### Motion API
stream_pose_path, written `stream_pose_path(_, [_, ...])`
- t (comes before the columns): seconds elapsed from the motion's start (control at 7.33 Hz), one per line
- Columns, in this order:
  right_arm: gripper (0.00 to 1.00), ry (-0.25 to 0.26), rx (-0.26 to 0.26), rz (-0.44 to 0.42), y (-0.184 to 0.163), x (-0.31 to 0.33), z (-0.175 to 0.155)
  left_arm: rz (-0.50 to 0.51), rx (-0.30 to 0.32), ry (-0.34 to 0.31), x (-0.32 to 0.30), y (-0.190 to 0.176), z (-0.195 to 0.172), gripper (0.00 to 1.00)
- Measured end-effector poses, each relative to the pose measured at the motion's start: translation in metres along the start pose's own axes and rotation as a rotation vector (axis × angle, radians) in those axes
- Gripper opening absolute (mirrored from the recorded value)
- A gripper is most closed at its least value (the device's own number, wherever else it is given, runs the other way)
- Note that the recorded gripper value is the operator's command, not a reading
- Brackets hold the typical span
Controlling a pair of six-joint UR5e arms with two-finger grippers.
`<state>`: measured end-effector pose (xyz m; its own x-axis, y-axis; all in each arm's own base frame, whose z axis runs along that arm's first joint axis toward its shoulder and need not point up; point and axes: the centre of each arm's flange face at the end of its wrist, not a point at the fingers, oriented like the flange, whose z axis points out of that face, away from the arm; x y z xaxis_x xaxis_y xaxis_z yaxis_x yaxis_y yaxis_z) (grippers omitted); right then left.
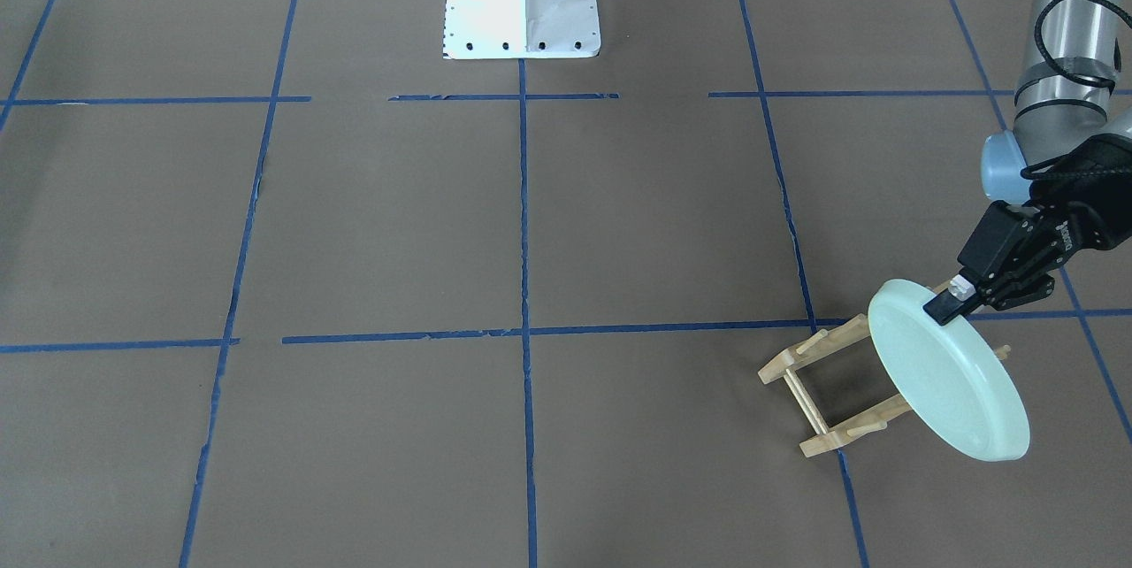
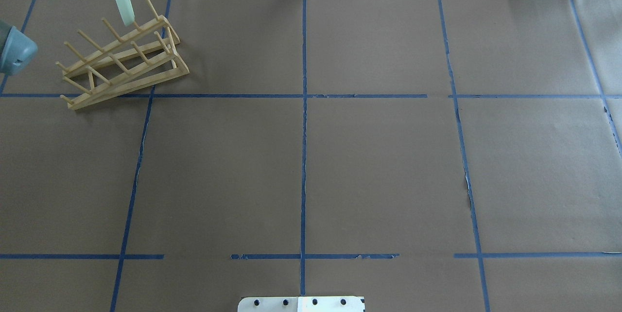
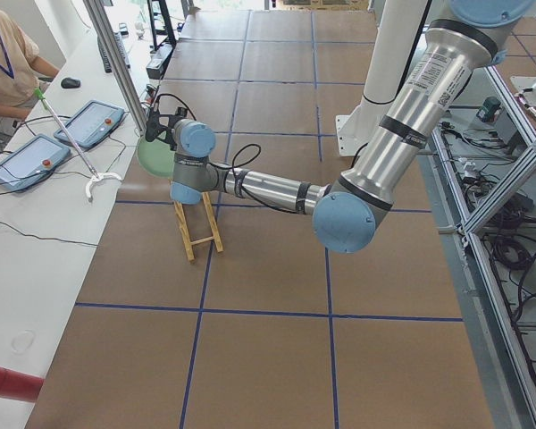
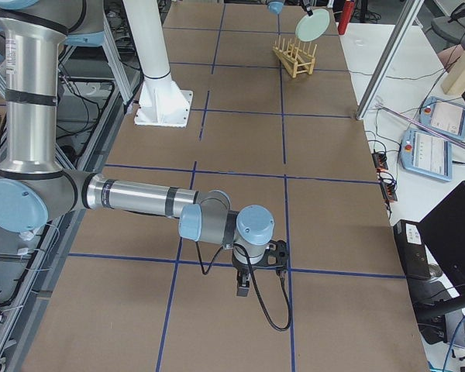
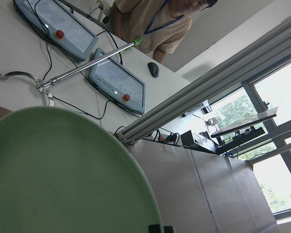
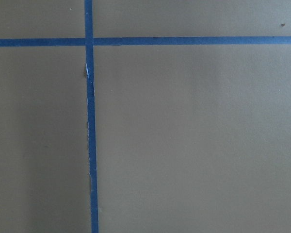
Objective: Place plate on rack
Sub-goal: 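Lower the plate with the left gripper into a slot between rack pegs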
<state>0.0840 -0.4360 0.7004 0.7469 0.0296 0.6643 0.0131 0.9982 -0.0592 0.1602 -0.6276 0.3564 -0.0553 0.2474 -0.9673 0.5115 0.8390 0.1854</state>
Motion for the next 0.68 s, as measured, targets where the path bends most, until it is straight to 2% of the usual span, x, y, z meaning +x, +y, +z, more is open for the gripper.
stream_pose_path(0.68, [1.00,0.000,0.000,0.000,0.000,0.000,0.000,-0.005,-0.011,0.009,0.002,0.015,0.020,0.00])
